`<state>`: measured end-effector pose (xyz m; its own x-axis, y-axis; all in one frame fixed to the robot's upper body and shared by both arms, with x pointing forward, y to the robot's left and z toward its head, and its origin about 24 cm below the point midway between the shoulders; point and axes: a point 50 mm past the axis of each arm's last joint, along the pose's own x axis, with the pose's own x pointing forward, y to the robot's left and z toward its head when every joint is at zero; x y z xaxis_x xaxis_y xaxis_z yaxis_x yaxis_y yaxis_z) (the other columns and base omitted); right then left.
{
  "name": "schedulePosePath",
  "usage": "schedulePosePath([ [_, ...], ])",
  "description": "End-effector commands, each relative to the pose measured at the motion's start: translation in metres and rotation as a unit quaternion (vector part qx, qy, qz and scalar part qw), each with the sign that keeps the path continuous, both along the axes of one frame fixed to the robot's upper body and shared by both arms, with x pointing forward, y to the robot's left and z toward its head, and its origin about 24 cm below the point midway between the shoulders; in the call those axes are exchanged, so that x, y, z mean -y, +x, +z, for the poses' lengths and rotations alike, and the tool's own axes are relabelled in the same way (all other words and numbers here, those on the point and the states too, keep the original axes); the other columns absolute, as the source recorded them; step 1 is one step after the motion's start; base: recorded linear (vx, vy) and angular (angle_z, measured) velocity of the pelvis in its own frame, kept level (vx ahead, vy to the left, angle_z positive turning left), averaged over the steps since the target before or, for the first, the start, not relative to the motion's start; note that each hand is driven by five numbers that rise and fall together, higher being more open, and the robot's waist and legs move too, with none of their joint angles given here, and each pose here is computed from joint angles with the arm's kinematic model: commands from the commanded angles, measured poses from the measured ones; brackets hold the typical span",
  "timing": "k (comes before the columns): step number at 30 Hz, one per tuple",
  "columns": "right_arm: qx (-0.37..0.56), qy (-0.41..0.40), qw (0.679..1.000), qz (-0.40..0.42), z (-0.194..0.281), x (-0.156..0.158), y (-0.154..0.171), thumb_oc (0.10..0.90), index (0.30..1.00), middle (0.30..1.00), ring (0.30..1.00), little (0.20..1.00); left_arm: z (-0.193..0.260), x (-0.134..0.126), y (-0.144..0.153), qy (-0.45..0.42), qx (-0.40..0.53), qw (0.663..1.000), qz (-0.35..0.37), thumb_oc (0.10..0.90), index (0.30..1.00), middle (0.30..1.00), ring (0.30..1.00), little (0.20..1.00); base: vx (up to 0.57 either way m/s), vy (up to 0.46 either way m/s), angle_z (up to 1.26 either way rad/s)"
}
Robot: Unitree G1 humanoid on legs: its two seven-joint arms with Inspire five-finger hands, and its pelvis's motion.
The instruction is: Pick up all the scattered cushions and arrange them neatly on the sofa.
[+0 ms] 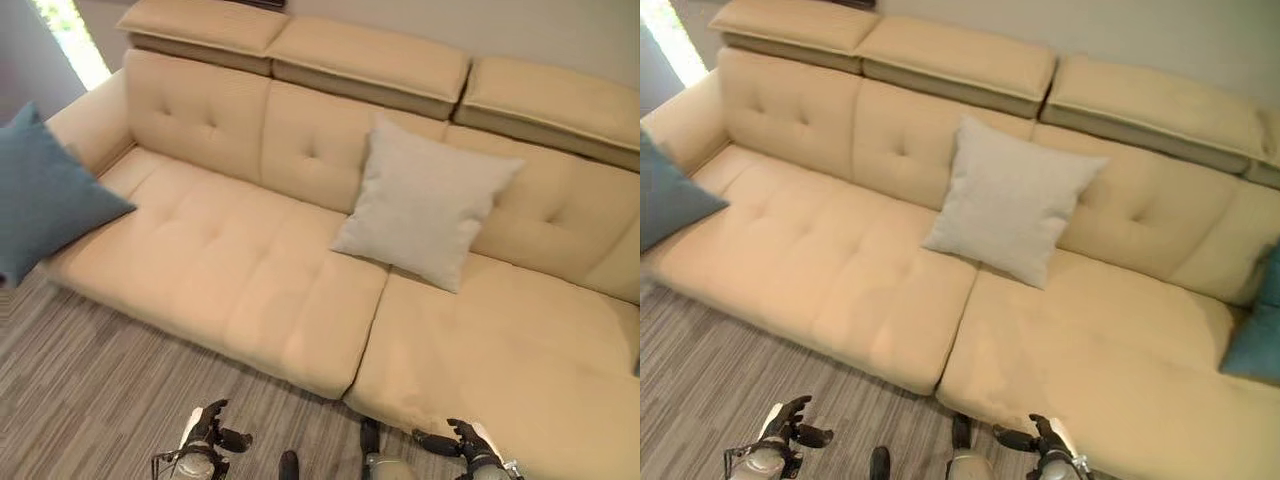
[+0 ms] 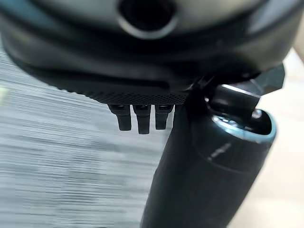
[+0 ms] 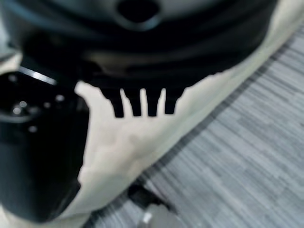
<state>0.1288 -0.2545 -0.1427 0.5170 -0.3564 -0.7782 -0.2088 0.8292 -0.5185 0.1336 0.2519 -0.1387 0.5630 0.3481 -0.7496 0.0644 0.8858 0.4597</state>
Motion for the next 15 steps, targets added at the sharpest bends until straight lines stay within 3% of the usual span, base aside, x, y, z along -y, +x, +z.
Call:
schedulePosePath([
  [1,0.047,-0.014,0.999,-0.016,0.012,0.012,0.016,0.800,0.900,0.900,0.900,0.900,0.007,-0.015,0.005,0.025,0.019,0.999,0.015,0.800,0.900,0.900,0.900,0.900,-0.06,-0.058,0.83],
  [8,0.077,0.002,0.997,-0.008,0.016,0.003,0.029,0.800,0.900,0.900,0.900,0.900,0.006,-0.023,-0.004,0.026,0.011,0.999,0.041,0.800,0.900,0.900,0.900,0.900,-0.09,-0.132,0.48],
  [10,0.109,-0.003,0.994,0.008,0.025,0.002,0.047,0.800,0.900,0.900,0.900,0.900,0.009,-0.019,0.005,0.018,0.028,0.998,0.049,0.800,0.900,0.900,0.900,0.900,-0.24,-0.180,0.69],
  [15,0.124,-0.013,0.992,0.016,0.031,0.006,0.053,0.800,0.900,0.900,0.900,0.900,0.005,-0.009,0.005,0.010,0.024,0.999,0.040,0.800,0.900,0.900,0.900,0.900,-0.11,-0.067,0.67],
])
